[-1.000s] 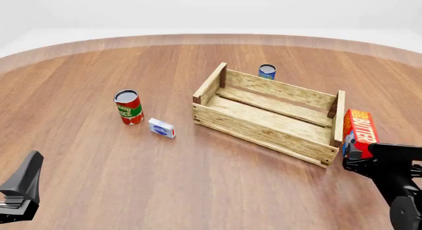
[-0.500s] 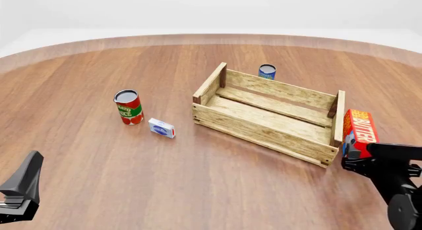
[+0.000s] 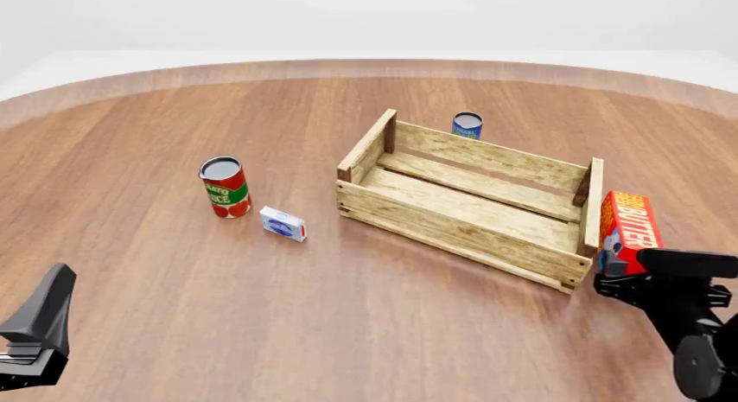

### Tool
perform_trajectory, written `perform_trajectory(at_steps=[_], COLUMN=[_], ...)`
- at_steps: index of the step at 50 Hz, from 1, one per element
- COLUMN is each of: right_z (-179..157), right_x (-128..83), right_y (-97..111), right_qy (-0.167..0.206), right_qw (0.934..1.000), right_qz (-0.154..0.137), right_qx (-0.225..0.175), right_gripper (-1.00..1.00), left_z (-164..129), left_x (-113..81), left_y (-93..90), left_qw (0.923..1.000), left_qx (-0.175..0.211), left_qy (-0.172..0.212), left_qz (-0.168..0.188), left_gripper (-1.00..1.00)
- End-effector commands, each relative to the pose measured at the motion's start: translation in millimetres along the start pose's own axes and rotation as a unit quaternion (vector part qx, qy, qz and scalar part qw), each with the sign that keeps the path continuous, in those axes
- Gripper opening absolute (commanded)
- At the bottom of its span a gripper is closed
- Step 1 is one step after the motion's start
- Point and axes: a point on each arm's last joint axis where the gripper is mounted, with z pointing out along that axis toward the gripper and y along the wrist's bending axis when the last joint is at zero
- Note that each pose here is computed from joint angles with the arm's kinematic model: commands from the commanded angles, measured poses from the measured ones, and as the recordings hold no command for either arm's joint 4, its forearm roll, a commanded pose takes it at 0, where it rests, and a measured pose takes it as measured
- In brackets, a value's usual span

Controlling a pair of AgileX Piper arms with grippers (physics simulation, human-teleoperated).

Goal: Pick up the butter and put it in the tray.

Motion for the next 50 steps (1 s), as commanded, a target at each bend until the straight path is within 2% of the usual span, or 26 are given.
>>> perform_trajectory(at_steps=[1, 19, 20, 40, 50], right_z=[2.6, 2.8, 2.6, 0.4, -12.8], right_x=[1.0, 1.0, 0.9, -2.0, -13.9], right_y=[0.7, 1.9, 1.8, -1.9, -8.4], right_qy=[0.002, 0.002, 0.001, -0.005, -0.031], right_qw=[1.0000, 1.0000, 1.0000, 0.9999, 0.9992], right_qz=[0.001, 0.001, 0.002, 0.013, 0.019], right_qx=[-0.001, -0.004, -0.004, 0.004, 0.017], right_gripper=[1.00, 1.00, -1.00, -1.00, -1.00], left_z=[0.0, 0.0, 0.0, 0.0, 0.0], left_x=[0.0, 0.0, 0.0, 0.0, 0.0], left_y=[0.0, 0.0, 0.0, 0.0, 0.0], left_qw=[1.0000, 1.0000, 1.0000, 1.0000, 1.0000], left_qx=[0.000, 0.000, 0.000, 0.000, 0.000], left_qy=[0.000, 0.000, 0.000, 0.000, 0.000], left_qz=[0.000, 0.000, 0.000, 0.000, 0.000], left_gripper=[1.00, 1.00, 1.00, 1.00, 1.00])
